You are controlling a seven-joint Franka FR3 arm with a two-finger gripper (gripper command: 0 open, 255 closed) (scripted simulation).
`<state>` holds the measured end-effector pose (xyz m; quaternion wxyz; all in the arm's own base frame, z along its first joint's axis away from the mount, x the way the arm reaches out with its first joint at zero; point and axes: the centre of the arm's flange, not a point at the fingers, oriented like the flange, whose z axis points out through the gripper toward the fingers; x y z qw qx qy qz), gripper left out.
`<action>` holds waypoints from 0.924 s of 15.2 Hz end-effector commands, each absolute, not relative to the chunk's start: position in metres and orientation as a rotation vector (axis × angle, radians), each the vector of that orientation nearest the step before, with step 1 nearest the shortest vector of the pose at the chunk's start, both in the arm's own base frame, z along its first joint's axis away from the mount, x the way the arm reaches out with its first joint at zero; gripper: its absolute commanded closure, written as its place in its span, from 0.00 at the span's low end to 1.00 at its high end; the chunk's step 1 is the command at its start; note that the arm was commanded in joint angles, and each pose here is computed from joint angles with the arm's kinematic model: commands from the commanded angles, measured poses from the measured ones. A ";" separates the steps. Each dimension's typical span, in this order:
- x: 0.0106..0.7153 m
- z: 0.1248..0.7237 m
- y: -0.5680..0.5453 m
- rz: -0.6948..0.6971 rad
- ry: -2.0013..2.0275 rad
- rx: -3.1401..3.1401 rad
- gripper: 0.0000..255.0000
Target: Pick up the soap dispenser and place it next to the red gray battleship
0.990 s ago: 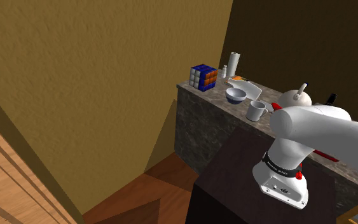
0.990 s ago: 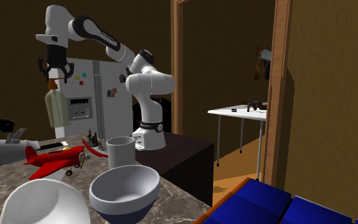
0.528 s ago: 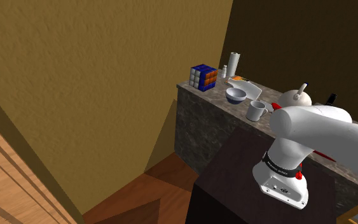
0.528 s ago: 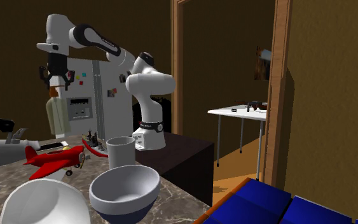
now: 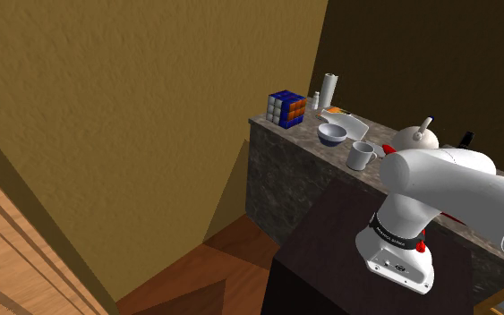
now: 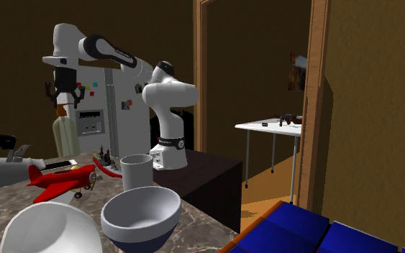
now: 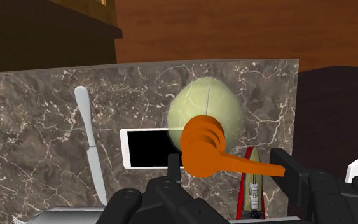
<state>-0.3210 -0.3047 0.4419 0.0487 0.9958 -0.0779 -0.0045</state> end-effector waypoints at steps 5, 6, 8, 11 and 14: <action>-0.321 0.442 -0.305 -0.014 -0.238 3.035 0.00; -0.321 0.442 -0.305 -0.014 -0.238 3.035 0.00; -0.321 0.442 -0.305 -0.014 -0.238 3.035 0.00; -0.321 0.455 -0.303 -0.014 -0.238 3.035 0.00; -0.320 0.491 -0.300 -0.014 -0.238 3.035 0.00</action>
